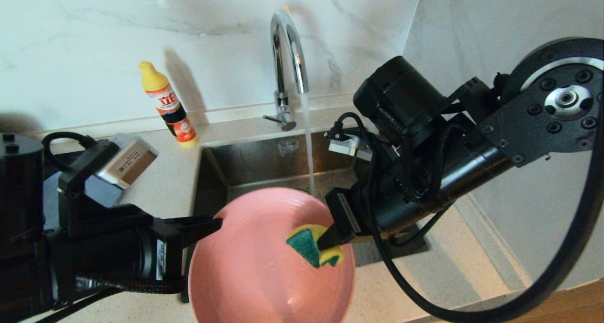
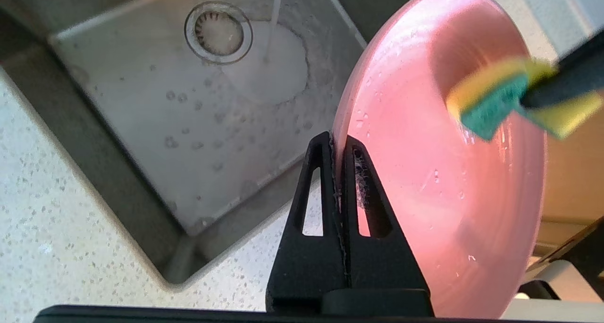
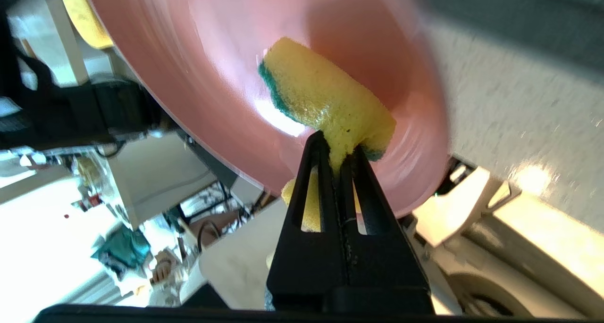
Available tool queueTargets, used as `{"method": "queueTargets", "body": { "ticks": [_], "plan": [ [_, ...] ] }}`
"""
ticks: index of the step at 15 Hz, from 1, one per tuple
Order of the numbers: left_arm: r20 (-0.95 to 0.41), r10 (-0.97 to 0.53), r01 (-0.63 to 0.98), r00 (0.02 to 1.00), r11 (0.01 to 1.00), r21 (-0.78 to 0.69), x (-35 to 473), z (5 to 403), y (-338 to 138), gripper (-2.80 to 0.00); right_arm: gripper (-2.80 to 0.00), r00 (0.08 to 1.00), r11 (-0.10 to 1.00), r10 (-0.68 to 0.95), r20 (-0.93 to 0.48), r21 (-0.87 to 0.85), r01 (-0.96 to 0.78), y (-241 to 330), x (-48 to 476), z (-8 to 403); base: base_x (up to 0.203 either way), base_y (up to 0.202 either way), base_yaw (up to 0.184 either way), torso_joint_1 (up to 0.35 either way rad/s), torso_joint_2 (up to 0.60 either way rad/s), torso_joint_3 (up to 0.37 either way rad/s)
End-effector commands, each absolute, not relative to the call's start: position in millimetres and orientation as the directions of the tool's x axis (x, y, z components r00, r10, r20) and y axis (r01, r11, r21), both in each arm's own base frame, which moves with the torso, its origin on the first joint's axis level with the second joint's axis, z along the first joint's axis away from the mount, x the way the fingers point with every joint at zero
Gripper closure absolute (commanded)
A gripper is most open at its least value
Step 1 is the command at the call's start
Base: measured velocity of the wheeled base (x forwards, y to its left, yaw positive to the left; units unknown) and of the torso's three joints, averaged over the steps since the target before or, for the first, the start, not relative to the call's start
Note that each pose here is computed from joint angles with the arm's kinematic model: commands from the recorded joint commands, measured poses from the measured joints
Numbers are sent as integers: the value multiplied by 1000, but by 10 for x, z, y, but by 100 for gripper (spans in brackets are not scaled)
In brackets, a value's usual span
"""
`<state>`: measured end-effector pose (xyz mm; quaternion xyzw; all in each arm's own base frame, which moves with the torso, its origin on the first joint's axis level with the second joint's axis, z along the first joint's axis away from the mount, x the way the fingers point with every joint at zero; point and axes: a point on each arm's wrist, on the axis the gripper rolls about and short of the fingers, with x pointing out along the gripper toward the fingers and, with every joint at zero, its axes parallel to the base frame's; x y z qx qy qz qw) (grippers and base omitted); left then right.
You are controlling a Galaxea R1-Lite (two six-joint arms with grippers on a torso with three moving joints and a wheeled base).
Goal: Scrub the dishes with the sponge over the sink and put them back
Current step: Wipe the plate
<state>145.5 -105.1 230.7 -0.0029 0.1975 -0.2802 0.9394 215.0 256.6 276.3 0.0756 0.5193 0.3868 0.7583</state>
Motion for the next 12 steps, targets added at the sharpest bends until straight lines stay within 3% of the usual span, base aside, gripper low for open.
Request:
{"method": "queueTargets", "body": {
  "ticks": [1,7,12],
  "plan": [
    [-355,-520,516,777,849,-114,1487,2328,-1066,0,0,134,689,654,-745,513,-512,2547,2047,2730,0,0,0,0,0,0],
    [-360,-505,498,784,859,-121,1533,2309,-1096,0,0,48,660,629,-776,501,-560,2842,1877,2528,0,0,0,0,0,0],
    [-387,-500,495,775,861,-119,1551,2240,-1111,0,0,58,620,670,-740,515,-592,3083,1928,2596,0,0,0,0,0,0]
  ]
}}
